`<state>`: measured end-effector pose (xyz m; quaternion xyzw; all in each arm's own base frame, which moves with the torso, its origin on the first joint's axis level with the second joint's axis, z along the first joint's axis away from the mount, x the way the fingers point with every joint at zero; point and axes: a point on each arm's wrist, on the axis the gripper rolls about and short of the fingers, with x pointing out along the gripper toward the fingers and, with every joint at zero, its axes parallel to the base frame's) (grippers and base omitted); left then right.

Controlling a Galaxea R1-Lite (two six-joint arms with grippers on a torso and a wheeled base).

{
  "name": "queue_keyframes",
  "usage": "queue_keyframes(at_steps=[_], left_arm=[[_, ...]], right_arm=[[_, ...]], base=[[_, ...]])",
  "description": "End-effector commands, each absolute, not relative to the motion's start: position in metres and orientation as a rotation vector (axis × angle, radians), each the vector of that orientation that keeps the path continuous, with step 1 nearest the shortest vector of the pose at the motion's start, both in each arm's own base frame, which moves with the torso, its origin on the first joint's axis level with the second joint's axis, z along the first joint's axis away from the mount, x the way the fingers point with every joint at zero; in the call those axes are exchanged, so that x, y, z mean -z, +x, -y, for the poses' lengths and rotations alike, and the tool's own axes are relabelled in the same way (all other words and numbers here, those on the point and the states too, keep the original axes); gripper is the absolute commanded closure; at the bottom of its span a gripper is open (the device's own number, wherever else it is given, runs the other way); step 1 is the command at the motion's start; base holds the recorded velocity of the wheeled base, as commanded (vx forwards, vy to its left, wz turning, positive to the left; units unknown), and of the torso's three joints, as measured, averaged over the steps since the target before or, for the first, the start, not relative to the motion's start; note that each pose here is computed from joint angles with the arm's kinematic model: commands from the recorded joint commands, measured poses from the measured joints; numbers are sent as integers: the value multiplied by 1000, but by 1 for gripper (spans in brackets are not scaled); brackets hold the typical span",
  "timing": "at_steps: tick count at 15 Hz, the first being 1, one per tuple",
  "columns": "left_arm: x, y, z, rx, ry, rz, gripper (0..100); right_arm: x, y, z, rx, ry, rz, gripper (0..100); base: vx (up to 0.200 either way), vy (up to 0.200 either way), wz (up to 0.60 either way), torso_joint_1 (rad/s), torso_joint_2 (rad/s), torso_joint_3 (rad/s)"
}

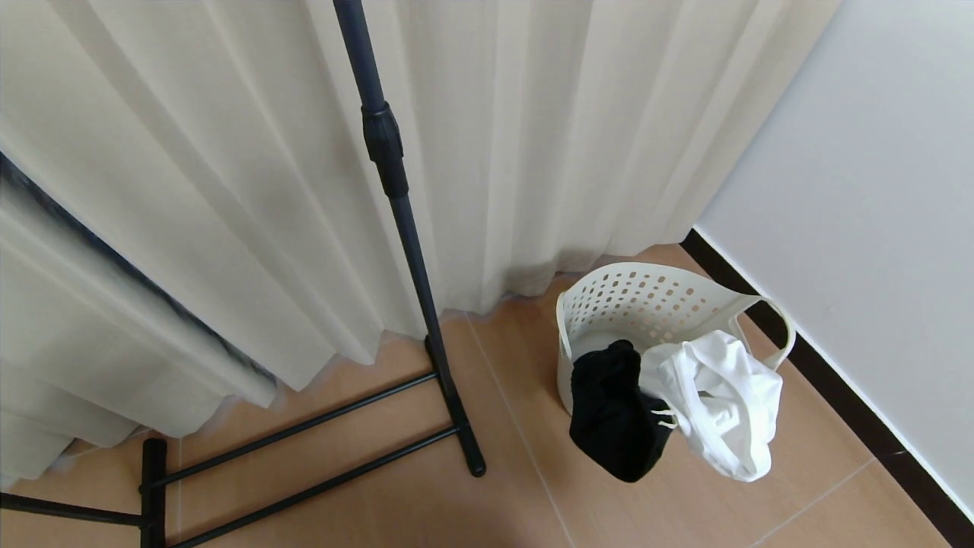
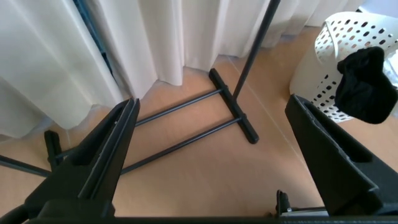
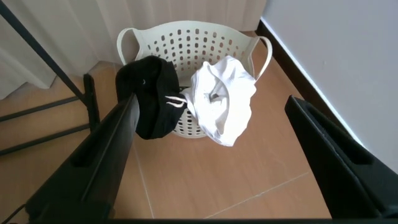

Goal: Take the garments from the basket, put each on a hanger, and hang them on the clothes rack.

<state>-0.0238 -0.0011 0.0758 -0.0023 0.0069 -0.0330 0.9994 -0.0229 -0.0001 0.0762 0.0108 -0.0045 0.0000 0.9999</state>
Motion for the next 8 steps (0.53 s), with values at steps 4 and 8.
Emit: queue_keyframes(at_steps=[4, 8], left_arm=[[-76, -24, 1, 66, -6, -16, 0], [-76, -24, 1, 63, -8, -16, 0]], right_arm=[[-76, -23, 0, 0, 21, 8, 0], [-76, -23, 0, 6, 20, 6, 0]], base=[[0, 0, 0, 1, 4, -196], [0, 0, 0, 1, 5, -195]])
